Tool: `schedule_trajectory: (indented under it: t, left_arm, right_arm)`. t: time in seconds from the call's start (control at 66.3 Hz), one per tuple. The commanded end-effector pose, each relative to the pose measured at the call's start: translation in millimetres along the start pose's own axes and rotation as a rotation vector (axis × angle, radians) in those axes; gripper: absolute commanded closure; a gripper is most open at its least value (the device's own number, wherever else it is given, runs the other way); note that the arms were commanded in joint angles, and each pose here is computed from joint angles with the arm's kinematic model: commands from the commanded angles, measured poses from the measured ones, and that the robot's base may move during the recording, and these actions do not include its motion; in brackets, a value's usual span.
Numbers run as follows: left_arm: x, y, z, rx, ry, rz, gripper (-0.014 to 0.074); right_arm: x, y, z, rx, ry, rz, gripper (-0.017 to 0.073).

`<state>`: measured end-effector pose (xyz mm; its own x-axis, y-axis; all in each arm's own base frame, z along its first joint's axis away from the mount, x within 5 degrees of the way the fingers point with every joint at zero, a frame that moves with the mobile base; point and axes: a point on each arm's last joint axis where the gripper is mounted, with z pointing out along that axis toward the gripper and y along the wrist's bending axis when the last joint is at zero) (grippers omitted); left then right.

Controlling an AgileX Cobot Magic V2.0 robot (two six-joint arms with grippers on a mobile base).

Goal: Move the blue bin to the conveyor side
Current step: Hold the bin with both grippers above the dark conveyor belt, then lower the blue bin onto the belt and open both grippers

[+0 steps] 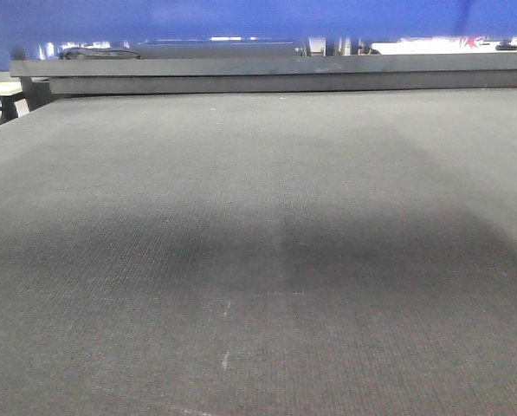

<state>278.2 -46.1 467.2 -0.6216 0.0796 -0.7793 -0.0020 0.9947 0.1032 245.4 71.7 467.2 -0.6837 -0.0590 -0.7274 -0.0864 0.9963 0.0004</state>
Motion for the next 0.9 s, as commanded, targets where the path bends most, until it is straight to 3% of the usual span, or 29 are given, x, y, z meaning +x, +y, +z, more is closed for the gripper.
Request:
schedule_trajectory:
  t: [0.0,0.452,0.588,0.709,0.89]
  left_arm:
    - [-15,-9.0,8,0.047,-0.112,0.007,0.061]
    - [-4,-31.1,119,0.043,0.061,0.039,0.0608]
    - [2,-31.0,141,0.042,0.102,0.03,0.0523]
    - [5,-29.3,151,0.035,0.12,0.027,0.0398]
    - [7,-28.9,154,0.03,0.14,0.027,0.0186]
  right_arm:
    - [-15,2.0,13,-0.014,-0.099,-0.011,0.0629]
    - [-16,20.0,118,0.016,0.075,-0.055,0.0629]
    - [-16,23.4,135,0.012,0.078,-0.066,0.061]
    - [-15,25.8,147,0.008,0.08,-0.084,0.0477]
    - [-14,27.7,157,0.007,0.087,-0.088,0.0071]
